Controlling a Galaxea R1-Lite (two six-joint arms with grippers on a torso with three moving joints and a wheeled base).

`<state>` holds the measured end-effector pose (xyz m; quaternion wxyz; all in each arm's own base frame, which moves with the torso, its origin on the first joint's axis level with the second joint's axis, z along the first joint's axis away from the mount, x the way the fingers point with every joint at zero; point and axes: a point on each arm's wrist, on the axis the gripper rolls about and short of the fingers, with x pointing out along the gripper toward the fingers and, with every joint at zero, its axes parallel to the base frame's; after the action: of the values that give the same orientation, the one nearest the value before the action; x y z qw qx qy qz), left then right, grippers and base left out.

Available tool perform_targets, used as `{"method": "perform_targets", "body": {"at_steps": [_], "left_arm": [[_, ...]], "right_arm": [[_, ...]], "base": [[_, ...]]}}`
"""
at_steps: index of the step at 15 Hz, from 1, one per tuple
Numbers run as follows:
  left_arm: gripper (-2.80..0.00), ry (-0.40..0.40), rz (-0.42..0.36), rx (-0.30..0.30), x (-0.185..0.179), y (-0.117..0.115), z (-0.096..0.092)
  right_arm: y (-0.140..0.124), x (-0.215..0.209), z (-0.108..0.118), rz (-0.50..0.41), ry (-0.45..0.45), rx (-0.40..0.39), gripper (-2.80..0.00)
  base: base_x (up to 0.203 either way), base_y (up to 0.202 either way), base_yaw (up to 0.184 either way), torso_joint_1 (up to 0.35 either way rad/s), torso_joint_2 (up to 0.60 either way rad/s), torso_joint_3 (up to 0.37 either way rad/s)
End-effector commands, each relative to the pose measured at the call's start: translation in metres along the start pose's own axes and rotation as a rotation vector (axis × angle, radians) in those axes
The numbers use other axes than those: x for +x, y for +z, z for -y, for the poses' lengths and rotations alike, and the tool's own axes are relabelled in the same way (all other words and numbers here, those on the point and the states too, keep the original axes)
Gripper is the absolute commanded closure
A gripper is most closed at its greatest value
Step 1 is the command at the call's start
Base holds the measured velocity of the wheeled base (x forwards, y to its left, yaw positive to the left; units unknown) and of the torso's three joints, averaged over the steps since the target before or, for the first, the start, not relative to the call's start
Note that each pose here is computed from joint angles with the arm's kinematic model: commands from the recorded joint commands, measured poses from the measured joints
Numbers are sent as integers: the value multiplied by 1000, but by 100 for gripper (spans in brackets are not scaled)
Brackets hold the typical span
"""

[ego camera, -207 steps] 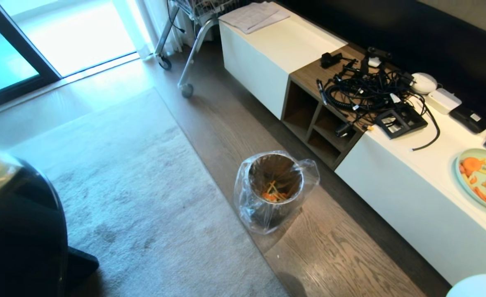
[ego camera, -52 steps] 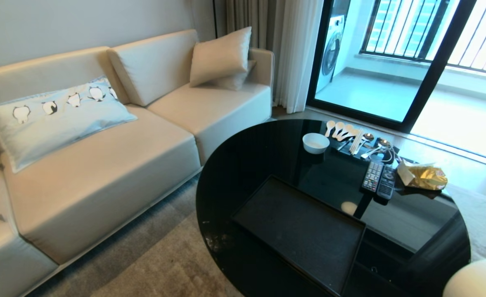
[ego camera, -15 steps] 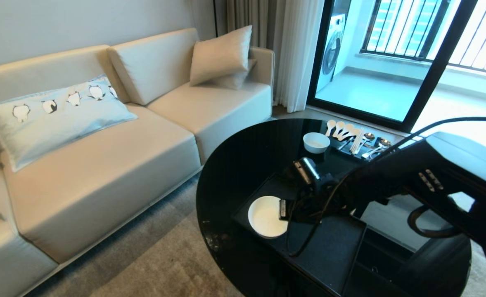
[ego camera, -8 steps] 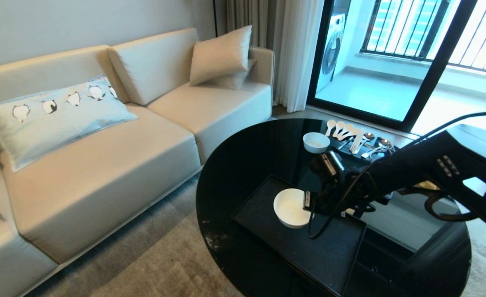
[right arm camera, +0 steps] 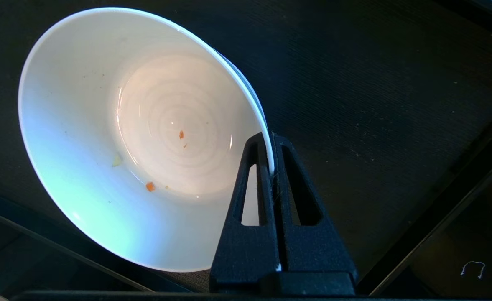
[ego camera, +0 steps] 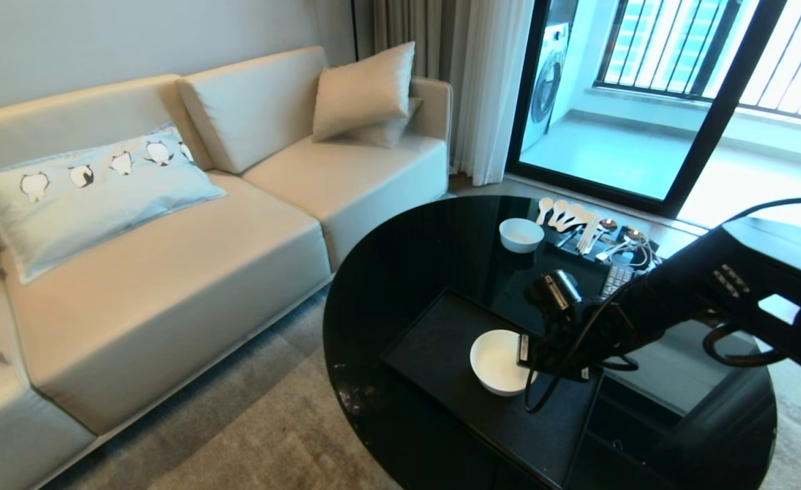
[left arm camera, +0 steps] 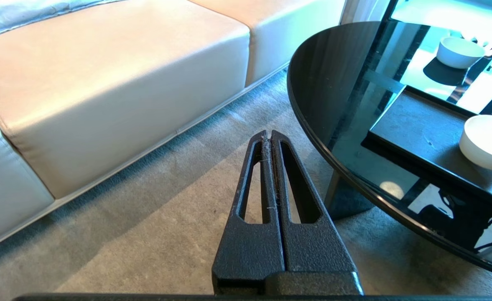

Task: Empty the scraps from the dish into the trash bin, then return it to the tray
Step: Put the bowl back to the table

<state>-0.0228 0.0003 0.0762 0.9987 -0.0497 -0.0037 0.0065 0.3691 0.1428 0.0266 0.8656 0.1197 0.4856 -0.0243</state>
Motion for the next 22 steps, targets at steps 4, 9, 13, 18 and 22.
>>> {"method": "perform_targets", "body": {"at_steps": [4, 9, 13, 18, 22], "left_arm": [[0, 0, 1, -2, 0, 0, 0], [0, 0, 1, 0, 0, 0, 0], [0, 0, 1, 0, 0, 0, 0], [0, 0, 1, -1, 0, 0, 0], [0, 0, 1, -1, 0, 0, 0]], "right_arm": [[2, -3, 1, 5, 3, 10, -280], [14, -28, -2, 66, 35, 12, -280], [27, -76, -3, 181, 66, -22, -280], [27, -169, 3, 426, 133, -159, -280], [7, -229, 19, 605, 160, -281, -280]], "base": [[0, 0, 0, 0, 0, 0], [0, 0, 0, 0, 0, 0], [0, 0, 0, 0, 0, 0], [0, 0, 0, 0, 0, 0], [0, 0, 0, 0, 0, 0]]}}
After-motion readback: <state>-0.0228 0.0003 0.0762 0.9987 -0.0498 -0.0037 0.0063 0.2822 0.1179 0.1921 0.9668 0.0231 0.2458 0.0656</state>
